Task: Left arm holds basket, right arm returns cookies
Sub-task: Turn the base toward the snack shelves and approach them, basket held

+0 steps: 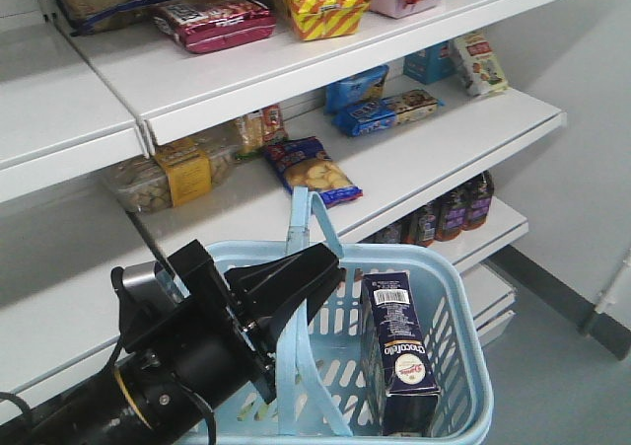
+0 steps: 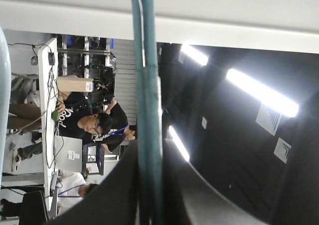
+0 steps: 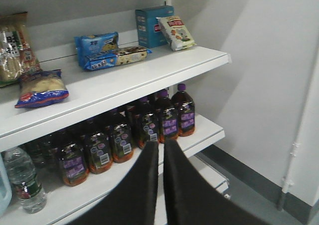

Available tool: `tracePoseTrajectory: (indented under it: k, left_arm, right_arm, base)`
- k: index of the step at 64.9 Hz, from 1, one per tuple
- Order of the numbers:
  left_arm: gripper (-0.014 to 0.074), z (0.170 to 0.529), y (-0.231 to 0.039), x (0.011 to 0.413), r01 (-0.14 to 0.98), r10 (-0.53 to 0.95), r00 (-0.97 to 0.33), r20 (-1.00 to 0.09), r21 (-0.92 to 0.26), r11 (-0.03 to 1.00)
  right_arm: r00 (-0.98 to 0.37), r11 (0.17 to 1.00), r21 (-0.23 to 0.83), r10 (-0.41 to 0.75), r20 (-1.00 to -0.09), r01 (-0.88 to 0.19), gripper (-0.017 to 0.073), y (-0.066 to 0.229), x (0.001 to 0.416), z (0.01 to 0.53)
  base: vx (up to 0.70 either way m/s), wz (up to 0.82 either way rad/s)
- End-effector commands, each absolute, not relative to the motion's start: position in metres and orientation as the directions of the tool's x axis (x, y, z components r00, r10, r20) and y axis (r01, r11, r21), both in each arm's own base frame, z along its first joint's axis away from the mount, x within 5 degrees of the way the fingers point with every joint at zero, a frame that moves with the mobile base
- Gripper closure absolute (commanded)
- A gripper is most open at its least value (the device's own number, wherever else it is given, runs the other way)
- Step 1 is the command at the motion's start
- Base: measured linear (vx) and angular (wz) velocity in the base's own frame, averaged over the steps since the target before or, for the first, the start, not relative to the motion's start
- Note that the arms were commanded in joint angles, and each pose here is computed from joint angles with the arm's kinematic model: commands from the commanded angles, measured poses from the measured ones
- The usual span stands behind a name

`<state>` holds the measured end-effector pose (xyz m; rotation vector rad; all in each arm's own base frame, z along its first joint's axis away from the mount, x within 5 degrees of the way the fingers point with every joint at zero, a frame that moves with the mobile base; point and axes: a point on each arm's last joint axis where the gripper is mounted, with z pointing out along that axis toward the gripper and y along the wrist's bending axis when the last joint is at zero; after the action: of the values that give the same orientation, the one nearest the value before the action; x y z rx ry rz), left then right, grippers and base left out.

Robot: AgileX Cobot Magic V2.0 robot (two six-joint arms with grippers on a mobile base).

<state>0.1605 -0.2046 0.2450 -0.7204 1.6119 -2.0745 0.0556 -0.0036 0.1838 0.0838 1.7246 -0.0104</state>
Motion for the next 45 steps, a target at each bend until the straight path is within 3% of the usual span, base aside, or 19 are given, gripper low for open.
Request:
tracePoseTrajectory:
  k: [1,45]
  left_arm:
    - [0.0596,0.2863,-0.1965,0.1528,0.209,-0.57,-0.81,0.136,-0.842,-0.497]
    - [0.0596,0.2863,-0.1965,0.1528,0.209,-0.57,-0.81,0.136,-0.842,-0.497]
  right_arm:
    - [-0.088,0.998,0.028,0.034,-0.996,0.062,0.0566,-0.0038,0.0561,0.1849]
    - [-0.088,0.998,0.028,0.034,-0.996,0.062,0.0566,-0.0038,0.0561,0.1849]
  base:
    - [0.05,0.38]
    - [0.03,0.31]
